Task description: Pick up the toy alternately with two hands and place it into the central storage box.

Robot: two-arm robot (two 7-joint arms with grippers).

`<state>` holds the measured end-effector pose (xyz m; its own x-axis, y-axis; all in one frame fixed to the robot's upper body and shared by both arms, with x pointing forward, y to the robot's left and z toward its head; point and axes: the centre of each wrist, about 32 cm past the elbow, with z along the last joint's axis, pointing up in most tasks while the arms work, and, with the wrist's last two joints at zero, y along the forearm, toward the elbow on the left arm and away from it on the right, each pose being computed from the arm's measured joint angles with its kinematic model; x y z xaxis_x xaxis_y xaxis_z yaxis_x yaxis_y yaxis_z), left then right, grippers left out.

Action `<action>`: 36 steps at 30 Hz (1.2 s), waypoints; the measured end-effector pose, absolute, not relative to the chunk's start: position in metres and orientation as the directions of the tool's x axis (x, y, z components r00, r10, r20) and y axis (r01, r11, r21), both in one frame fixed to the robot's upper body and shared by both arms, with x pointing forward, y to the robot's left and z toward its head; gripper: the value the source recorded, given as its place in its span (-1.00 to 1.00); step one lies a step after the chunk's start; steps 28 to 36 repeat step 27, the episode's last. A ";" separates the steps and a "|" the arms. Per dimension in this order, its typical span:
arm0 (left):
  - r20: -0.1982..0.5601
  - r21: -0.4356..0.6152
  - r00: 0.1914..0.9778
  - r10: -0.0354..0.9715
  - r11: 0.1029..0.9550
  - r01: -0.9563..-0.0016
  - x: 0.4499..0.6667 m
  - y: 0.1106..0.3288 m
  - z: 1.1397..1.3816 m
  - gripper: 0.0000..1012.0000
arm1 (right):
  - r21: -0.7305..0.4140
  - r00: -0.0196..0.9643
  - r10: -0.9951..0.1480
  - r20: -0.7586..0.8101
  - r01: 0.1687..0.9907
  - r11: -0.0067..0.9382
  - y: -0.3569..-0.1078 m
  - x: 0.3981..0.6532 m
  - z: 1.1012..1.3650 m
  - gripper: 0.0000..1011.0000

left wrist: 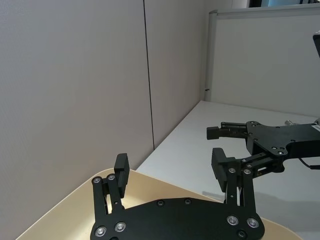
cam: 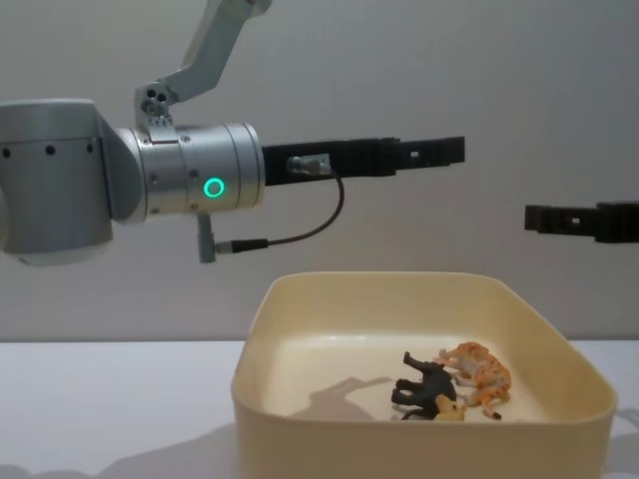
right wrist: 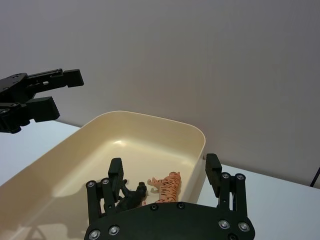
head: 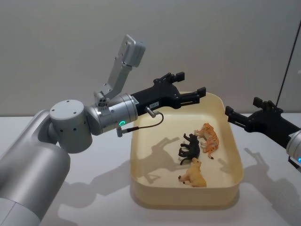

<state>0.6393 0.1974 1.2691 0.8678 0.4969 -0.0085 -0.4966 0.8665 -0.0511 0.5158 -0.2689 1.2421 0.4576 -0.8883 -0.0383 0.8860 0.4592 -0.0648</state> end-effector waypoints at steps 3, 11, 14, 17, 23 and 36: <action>-0.009 -0.051 0.868 0.496 0.867 -0.496 0.639 0.197 1.269 0.98 | -0.065 0.458 -0.888 -0.038 0.886 0.459 -0.269 0.516 1.242 0.98; -0.009 -0.052 0.869 0.495 0.867 -0.495 0.639 0.197 1.269 0.98 | -0.065 0.458 -0.888 -0.038 0.886 0.459 -0.269 0.516 1.242 0.98; -0.009 -0.052 0.869 0.495 0.867 -0.495 0.640 0.197 1.269 0.98 | -0.065 0.458 -0.888 -0.038 0.886 0.459 -0.269 0.516 1.242 0.98; -0.009 -0.052 0.869 0.495 0.868 -0.495 0.640 0.197 1.269 0.98 | -0.065 0.458 -0.888 -0.038 0.886 0.459 -0.269 0.516 1.242 0.98; -0.009 -0.052 0.869 0.495 0.868 -0.495 0.640 0.197 1.269 0.98 | -0.065 0.458 -0.888 -0.038 0.886 0.459 -0.269 0.516 1.242 0.98; -0.009 -0.052 0.869 0.495 0.868 -0.495 0.640 0.197 1.269 0.98 | -0.065 0.458 -0.888 -0.038 0.886 0.459 -0.269 0.516 1.242 0.98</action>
